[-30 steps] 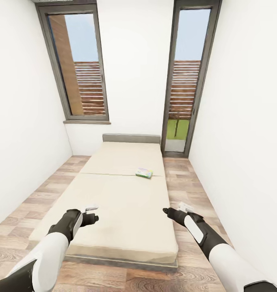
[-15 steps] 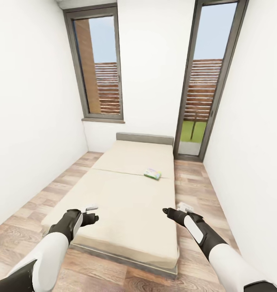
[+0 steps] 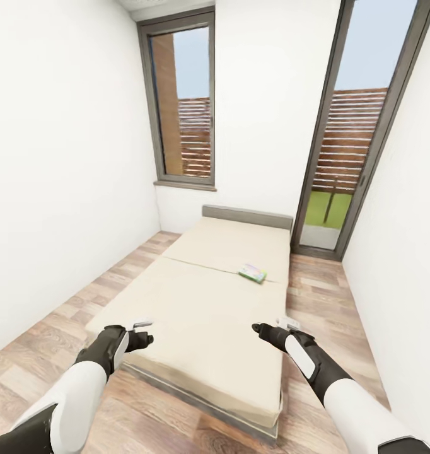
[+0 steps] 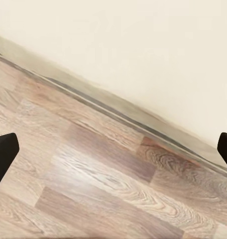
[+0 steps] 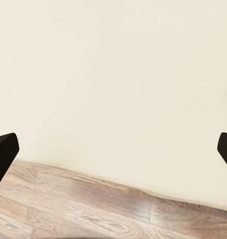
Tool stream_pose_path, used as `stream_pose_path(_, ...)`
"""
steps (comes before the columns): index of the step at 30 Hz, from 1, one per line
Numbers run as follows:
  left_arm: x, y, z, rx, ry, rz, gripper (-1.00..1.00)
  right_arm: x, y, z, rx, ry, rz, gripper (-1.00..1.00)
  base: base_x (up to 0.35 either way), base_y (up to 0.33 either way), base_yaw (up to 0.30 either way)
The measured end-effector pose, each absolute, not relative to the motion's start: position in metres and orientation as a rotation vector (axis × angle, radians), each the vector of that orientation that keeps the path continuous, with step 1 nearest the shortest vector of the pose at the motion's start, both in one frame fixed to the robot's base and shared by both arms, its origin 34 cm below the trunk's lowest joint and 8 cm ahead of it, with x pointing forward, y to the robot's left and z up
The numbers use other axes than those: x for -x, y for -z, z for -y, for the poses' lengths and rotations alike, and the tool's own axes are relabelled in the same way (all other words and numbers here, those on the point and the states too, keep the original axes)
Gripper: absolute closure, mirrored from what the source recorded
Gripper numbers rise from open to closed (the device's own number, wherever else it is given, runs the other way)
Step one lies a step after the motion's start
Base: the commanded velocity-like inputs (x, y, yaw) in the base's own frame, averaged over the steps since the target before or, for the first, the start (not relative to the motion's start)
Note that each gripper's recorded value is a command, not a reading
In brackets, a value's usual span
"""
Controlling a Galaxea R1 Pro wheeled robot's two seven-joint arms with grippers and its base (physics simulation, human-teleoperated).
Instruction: Put all the toys in the child's room - the three board games (two on the bed and one on the table), the two jigsaw puzzles on the table, and the tennis ball on the table - inside the toy box on the table in the child's room.
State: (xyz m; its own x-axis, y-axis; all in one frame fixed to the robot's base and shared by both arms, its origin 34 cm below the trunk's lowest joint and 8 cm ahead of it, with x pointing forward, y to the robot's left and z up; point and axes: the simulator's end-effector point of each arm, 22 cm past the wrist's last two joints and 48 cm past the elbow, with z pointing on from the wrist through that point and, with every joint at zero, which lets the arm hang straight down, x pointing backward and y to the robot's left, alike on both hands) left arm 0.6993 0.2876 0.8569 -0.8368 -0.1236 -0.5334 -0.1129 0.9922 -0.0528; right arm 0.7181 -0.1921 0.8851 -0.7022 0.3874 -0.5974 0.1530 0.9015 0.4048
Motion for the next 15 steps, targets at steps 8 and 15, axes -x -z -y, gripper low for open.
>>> stream_pose_path(8,-0.6993,-0.8569,-0.2878,0.165,0.025,-2.571,-1.00,-0.7179,-0.8852,0.1904,-0.382,-0.427,-2.345,-1.00,0.000,-0.071,0.290)
stream_pose_path(15,-0.6993,-0.8570,-0.2872,0.165,0.026,-2.571,-1.00,-0.7179,-0.8852,0.1901,-0.382,-0.427,-2.345,-1.00,0.000,-0.007,0.290)
